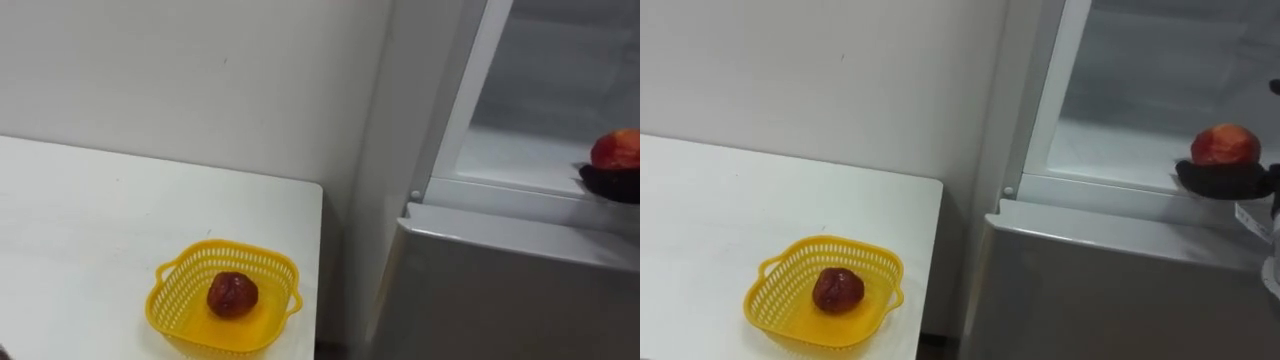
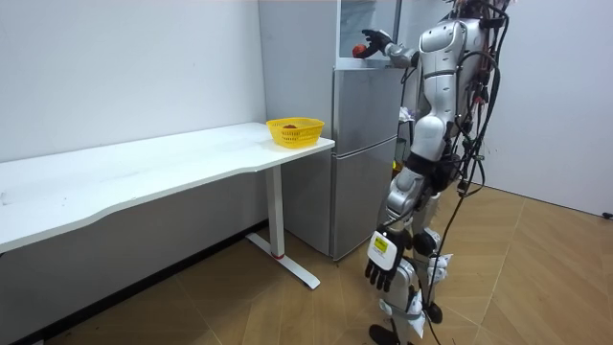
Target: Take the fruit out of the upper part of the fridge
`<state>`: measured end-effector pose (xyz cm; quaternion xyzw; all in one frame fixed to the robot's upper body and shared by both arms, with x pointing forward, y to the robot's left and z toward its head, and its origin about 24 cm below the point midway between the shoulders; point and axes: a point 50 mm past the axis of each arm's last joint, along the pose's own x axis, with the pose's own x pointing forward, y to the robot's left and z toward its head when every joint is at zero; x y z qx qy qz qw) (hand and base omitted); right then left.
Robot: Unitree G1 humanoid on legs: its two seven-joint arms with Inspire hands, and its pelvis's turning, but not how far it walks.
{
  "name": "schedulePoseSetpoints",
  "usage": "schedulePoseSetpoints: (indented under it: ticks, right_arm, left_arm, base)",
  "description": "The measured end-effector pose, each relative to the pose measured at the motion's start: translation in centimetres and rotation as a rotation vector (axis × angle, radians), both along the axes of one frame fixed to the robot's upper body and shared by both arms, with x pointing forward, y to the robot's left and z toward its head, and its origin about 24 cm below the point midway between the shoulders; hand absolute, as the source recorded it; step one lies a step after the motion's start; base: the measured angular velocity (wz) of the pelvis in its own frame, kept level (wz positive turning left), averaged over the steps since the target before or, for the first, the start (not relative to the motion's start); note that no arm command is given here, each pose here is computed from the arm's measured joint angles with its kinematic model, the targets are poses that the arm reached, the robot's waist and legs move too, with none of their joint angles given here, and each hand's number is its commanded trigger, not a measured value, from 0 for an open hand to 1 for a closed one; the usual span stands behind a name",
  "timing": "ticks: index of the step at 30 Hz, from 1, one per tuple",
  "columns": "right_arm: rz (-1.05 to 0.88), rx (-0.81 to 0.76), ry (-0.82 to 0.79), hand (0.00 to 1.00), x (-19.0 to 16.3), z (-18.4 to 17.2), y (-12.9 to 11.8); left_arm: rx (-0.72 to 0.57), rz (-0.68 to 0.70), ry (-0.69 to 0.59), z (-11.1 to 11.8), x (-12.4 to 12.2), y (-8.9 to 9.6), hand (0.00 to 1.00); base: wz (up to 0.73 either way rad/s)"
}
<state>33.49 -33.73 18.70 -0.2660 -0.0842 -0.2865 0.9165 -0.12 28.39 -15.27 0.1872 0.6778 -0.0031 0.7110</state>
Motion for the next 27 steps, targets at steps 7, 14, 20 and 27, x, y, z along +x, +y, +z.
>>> schedulePoseSetpoints:
  ticks: [7, 14, 20, 27]
  right_arm:
    - [0.038, 0.012, 0.087, 0.0, 0.2, -0.4, -0.9]
    - [0.088, 0.062, 0.129, 0.0, 0.9, -0.1, -1.2]
    - [0.129, 0.111, 0.14, 0.0, 1.0, -0.2, -1.3]
    - [0.158, 0.135, 0.155, 1.0, 1.1, -0.4, -1.2]
  left_arm:
    - [-0.002, 0.01, 0.005, 0.0, -0.1, 0.0, 0.0]
    - [-0.011, 0.007, 0.014, 0.0, -0.2, 0.0, 0.0]
    - [-0.009, 0.006, 0.013, 0.0, -0.1, 0.0, 0.0]
    - [-0.007, 0.01, 0.022, 0.0, -0.3, 0.1, 0.0]
  base:
    - [0.0]
    - [0.0]
    - [0.0]
    - [0.0]
